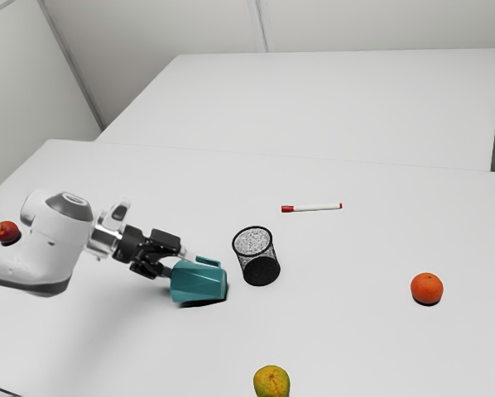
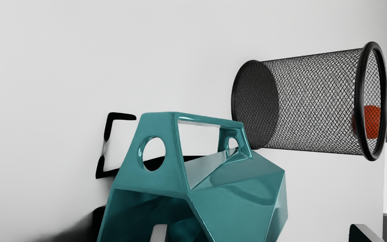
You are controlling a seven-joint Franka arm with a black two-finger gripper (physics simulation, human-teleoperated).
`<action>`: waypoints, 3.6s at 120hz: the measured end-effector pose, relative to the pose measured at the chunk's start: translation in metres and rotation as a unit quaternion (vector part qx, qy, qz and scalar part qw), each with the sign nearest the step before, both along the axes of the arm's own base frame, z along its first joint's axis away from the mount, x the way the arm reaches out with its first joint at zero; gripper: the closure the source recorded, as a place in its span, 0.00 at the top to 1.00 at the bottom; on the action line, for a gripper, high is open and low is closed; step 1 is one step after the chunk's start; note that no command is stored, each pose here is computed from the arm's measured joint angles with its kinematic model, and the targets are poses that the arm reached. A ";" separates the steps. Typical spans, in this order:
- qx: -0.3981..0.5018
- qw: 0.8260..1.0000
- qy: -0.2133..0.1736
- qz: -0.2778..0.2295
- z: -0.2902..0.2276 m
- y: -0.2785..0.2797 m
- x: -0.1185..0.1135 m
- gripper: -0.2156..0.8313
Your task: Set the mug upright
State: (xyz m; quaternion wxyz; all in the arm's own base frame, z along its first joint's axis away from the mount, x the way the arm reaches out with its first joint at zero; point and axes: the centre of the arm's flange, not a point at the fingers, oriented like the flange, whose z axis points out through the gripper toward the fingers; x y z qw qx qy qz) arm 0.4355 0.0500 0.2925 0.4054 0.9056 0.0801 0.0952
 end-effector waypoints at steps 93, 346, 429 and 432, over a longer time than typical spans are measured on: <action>-0.007 0.994 -0.099 -0.035 -0.002 -0.005 -0.004 0.12; 0.419 0.897 0.093 -0.104 0.070 -0.066 0.069 0.04; 0.412 0.902 0.117 -0.057 0.044 -0.076 0.075 0.05; 0.412 0.902 0.117 -0.056 0.044 -0.076 0.075 0.05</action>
